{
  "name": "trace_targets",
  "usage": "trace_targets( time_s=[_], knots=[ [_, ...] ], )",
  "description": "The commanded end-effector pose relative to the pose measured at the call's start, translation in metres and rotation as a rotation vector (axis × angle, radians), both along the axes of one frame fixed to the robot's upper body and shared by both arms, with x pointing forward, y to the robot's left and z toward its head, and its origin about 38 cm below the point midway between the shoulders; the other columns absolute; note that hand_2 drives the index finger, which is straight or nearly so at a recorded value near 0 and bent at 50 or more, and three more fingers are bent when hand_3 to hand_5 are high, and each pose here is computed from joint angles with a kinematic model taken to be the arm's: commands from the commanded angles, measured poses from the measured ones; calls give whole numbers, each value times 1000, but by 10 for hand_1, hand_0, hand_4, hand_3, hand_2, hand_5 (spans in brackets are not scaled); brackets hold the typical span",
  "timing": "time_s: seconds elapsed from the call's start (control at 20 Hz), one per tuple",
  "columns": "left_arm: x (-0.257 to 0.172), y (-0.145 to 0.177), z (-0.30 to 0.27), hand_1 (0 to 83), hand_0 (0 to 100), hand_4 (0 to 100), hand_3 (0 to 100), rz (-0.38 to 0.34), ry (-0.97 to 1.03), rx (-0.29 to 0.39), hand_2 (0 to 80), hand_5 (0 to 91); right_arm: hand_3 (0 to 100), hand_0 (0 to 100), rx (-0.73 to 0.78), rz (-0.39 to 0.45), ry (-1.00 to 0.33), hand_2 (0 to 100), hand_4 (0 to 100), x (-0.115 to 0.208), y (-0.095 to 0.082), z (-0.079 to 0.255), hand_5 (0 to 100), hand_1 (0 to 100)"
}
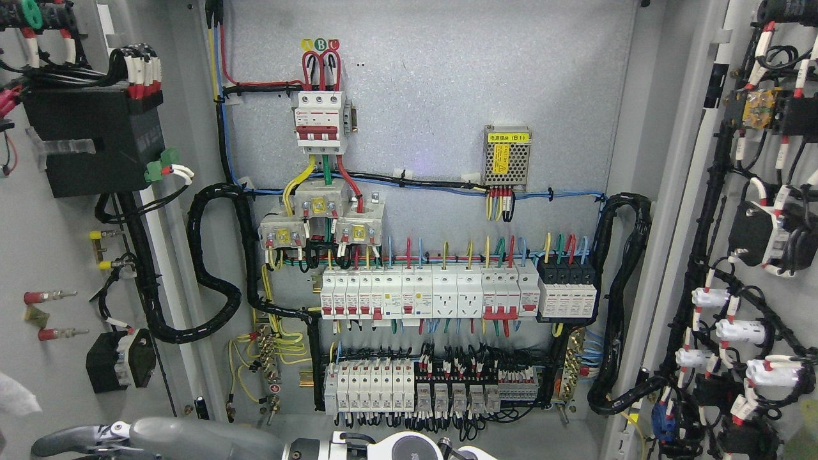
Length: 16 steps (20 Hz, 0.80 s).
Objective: Open door with both hands
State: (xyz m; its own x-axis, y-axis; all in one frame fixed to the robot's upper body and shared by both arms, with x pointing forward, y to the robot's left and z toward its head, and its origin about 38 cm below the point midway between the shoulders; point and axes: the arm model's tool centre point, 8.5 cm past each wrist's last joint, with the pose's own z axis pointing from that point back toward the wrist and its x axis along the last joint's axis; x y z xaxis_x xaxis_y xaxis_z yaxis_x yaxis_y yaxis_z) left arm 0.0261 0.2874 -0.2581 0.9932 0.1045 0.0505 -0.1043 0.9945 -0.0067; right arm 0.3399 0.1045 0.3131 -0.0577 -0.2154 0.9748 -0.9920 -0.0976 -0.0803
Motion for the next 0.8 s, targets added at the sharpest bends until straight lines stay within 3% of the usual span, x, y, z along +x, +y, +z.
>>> trace_targets(
  time_s=[0.0,0.75],
  knots=[
    [1,0,0,0,290,33,28,-1,-2,0,28,0,0,219,-46,52,7,0,0,-12,9,-9,0,0],
    [0,0,0,0,290,33,28,2,-1,0,28,0,0,219,-47,47,4,0,0,-6,13,-14,0,0]
  ],
)
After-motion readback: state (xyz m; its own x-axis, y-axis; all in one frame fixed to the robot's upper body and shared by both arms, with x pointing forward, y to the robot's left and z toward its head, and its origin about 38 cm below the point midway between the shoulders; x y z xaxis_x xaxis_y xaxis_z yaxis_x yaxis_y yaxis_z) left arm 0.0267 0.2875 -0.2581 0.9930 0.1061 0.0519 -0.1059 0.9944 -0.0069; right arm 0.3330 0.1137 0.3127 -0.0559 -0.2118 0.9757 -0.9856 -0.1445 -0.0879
